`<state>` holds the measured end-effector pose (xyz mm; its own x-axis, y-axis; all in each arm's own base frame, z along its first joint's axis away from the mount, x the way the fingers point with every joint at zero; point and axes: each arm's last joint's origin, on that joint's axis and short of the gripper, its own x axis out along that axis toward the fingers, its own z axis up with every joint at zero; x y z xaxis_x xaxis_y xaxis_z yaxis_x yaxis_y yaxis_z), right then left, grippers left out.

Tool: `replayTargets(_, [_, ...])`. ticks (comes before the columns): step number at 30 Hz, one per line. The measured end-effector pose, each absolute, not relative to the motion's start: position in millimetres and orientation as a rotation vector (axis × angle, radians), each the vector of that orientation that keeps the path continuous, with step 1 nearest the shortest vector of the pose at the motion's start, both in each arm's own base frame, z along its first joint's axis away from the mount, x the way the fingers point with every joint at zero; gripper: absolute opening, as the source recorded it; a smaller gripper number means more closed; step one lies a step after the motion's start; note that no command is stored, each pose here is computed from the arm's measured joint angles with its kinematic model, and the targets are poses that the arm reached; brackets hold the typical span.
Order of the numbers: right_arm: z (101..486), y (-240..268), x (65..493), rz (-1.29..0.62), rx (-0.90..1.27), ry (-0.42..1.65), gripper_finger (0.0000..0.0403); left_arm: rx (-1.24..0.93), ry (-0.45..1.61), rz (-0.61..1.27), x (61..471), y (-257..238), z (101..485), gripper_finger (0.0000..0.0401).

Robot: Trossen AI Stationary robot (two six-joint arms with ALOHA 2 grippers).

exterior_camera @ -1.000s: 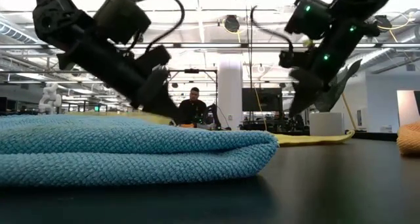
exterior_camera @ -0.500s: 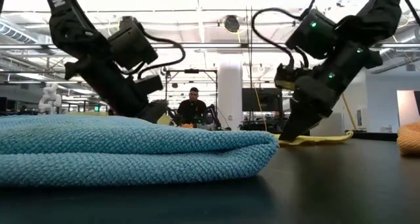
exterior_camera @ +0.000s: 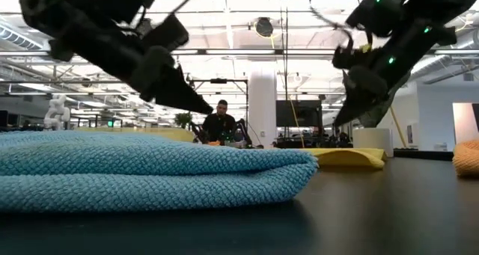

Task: Fold microfiber towels
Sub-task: Fold the yellow microfiber cloth

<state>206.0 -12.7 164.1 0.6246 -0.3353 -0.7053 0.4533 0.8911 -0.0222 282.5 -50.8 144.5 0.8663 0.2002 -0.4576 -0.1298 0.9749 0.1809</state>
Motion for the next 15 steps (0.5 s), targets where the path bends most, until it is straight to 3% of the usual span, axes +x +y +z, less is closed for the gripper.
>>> replayTargets(5, [165, 14, 217, -0.287, 0.151, 0.707, 0.0000, 0.460, 0.542, 0.097, 281, -62, 137, 0.0093])
replayTargets(9, [164, 30, 223, -0.203, 0.114, 0.667, 0.0000, 0.362, 0.598, 0.241, 293, -34, 144, 0.0114])
replayTargets(15, [165, 39, 226, -0.149, 0.073, 0.630, 0.0000, 0.299, 0.776, 0.084, 309, 4, 144, 0.0170])
